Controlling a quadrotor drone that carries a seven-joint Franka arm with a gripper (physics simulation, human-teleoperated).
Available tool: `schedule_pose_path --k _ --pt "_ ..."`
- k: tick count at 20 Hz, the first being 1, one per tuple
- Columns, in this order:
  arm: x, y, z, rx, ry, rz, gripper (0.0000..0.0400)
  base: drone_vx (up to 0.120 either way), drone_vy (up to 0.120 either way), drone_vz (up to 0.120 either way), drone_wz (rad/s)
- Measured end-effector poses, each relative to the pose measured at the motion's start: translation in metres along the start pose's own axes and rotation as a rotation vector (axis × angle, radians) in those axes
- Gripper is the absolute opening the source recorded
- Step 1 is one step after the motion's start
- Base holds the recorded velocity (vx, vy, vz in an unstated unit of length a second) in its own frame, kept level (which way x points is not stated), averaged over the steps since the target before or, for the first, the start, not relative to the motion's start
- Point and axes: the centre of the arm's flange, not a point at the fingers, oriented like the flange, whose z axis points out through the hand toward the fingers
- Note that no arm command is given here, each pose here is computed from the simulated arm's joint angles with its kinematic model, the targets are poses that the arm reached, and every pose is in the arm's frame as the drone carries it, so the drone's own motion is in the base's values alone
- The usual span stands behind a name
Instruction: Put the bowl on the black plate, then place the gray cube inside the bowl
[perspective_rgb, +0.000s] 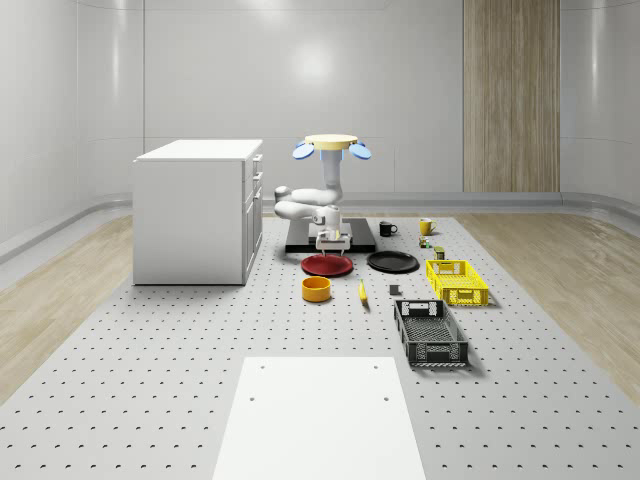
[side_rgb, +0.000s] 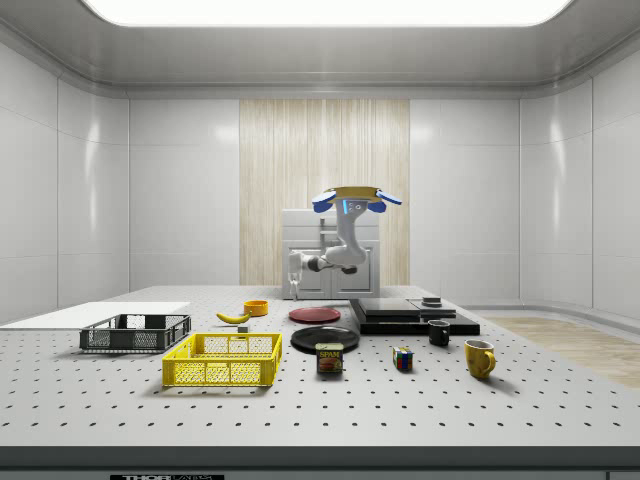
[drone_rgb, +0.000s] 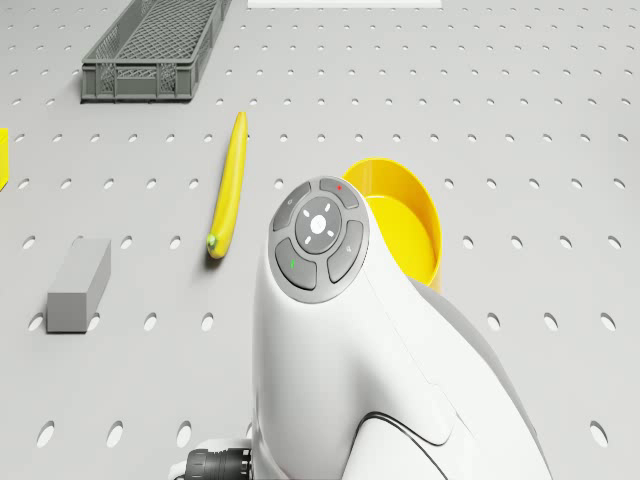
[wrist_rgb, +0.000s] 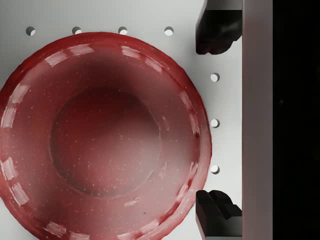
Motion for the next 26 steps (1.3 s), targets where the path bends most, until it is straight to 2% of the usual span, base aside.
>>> schedule_pose_path --k 14,17,26 --pt "0.0 0.0 0.0 0.0 0.0 0.0 0.04 0.12 0.0 0.0 0.0" --pt "0.0 0.0 0.0 0.0 0.0 0.0 0.04 0.12 -0.12 0.0 0.0" --pt "0.0 0.0 0.0 0.0 0.0 0.0 0.04 0.12 0.0 0.0 0.0"
